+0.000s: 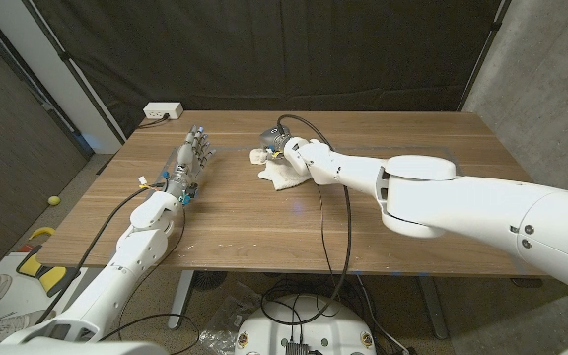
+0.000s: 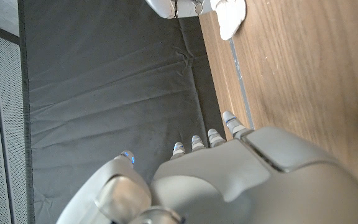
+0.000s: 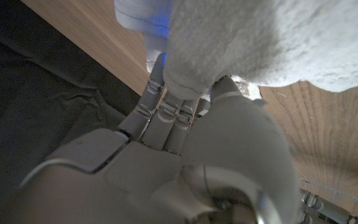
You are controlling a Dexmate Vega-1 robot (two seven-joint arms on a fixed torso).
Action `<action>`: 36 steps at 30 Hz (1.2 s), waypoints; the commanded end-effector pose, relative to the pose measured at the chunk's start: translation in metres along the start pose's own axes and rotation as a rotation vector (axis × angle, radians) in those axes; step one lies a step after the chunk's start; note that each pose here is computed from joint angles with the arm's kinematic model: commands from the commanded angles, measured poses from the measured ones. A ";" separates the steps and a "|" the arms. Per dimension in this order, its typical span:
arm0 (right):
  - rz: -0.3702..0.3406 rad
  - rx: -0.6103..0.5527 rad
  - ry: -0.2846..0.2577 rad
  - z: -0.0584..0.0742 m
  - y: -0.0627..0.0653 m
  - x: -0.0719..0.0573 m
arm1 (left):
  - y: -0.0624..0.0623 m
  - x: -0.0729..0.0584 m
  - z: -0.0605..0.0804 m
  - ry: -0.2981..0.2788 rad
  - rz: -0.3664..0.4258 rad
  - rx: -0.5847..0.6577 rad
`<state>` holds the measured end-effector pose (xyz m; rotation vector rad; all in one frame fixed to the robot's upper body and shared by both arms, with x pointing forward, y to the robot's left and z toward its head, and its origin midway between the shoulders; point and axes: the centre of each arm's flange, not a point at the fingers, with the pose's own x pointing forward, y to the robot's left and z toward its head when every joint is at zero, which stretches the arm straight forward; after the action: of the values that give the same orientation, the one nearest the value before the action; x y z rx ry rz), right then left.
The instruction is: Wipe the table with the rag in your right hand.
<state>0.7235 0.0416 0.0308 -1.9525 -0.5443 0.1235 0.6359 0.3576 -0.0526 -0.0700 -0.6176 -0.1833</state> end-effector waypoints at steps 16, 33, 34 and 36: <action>-0.218 0.187 -0.015 -0.025 -0.048 -0.035 | 0.007 0.018 -0.005 0.018 -0.028 -0.007; -0.219 0.562 -0.159 -0.065 -0.070 -0.096 | 0.009 0.038 -0.006 0.031 -0.064 -0.008; -0.225 0.593 -0.169 -0.068 -0.070 -0.099 | 0.009 0.040 -0.007 0.033 -0.068 -0.007; -0.240 0.645 -0.180 -0.073 -0.070 -0.104 | 0.009 0.042 -0.007 0.035 -0.075 -0.008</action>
<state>0.7166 -0.0732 0.0595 -1.5861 -0.4982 0.0660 0.6644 0.3604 -0.0410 -0.0590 -0.5916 -0.2327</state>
